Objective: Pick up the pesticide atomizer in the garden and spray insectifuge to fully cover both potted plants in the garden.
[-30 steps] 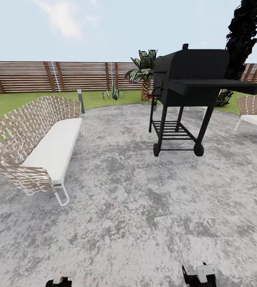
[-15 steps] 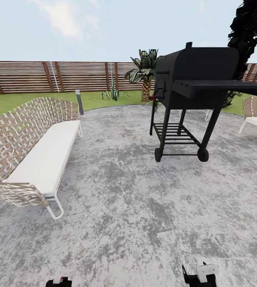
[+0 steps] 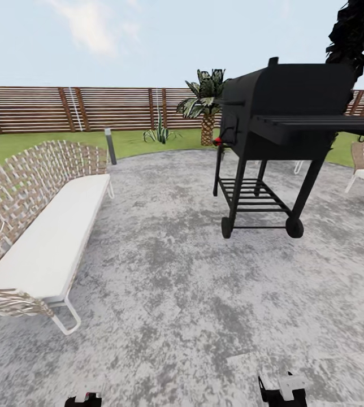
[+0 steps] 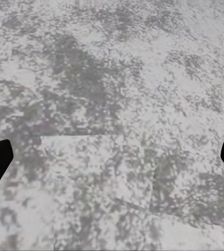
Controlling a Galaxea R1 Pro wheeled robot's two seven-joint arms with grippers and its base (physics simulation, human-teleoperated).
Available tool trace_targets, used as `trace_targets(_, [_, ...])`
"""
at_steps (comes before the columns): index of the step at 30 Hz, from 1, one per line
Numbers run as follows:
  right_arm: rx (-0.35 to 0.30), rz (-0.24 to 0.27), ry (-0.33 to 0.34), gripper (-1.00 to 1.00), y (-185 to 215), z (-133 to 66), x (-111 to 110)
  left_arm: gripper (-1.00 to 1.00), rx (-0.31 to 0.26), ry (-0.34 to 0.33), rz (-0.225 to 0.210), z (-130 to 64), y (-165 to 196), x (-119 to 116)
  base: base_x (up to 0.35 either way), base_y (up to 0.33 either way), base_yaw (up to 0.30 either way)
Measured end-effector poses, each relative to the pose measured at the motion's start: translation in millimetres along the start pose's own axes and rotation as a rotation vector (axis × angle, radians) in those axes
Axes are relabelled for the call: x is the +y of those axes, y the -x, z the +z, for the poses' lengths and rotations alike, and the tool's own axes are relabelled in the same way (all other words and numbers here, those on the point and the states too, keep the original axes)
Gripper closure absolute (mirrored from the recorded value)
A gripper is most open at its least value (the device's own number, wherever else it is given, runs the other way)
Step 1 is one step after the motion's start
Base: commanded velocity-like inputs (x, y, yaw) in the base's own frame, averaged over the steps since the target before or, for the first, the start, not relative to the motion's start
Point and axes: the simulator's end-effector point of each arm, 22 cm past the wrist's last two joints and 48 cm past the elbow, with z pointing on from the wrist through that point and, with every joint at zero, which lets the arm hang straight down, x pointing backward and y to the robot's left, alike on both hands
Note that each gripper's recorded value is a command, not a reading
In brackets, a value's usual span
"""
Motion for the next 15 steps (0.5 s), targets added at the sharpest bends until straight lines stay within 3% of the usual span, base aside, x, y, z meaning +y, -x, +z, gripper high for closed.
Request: trace_targets(15, [0.0,-0.001,0.001,-1.0,0.0,0.0,0.3,1.0,0.0,0.0,0.0,0.1,0.3,-0.1,0.339,0.0,0.0])
